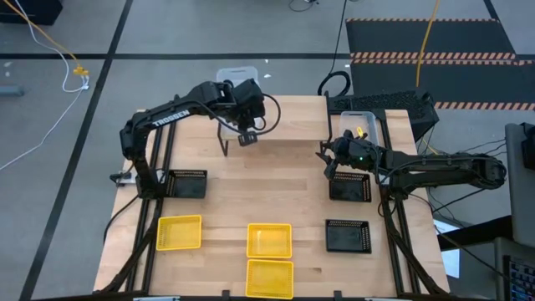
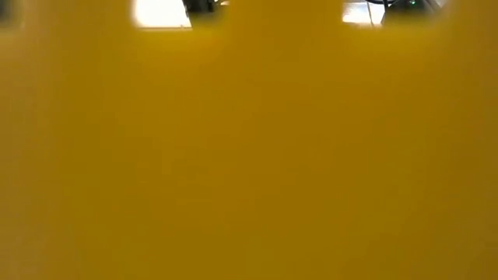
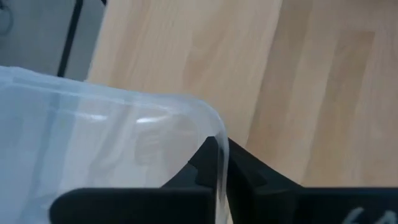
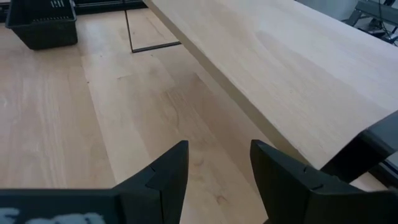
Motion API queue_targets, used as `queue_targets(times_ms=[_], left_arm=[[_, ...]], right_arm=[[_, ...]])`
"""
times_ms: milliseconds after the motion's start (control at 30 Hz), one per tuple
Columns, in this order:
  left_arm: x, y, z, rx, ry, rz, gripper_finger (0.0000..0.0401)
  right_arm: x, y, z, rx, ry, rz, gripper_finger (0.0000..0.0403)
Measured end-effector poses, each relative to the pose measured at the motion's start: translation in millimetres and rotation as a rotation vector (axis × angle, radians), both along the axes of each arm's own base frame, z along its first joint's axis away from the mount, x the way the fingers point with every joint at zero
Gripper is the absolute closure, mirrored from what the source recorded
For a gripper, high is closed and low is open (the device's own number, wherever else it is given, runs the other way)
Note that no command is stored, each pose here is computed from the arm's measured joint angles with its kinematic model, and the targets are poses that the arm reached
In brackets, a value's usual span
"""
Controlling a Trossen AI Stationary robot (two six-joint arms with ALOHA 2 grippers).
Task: Stack baskets on shelf by color
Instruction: Stack the middle transparent bin on top of the transparent bin on the shelf
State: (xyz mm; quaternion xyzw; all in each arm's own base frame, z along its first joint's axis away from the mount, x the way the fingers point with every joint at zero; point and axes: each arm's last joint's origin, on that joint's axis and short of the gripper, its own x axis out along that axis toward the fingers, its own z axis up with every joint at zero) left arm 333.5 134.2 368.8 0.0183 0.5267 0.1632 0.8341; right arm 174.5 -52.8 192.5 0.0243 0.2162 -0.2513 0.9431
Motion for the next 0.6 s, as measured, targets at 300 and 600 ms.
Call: queue_targets(times_ms=[300, 600], left_arm=[[-10.5, -2.8, 29.2, 0.048, -0.020, -0.009, 0.0395], [-12.7, -4.4, 30.1, 0.037, 0.001, -0.050, 0.0396]], right_arm=[[0.5, -0.1, 1.0, -0.005, -0.009, 0.001, 0.0234], [0.6, -0.2, 1.3, -0.010, -0.011, 0.003, 0.0234]])
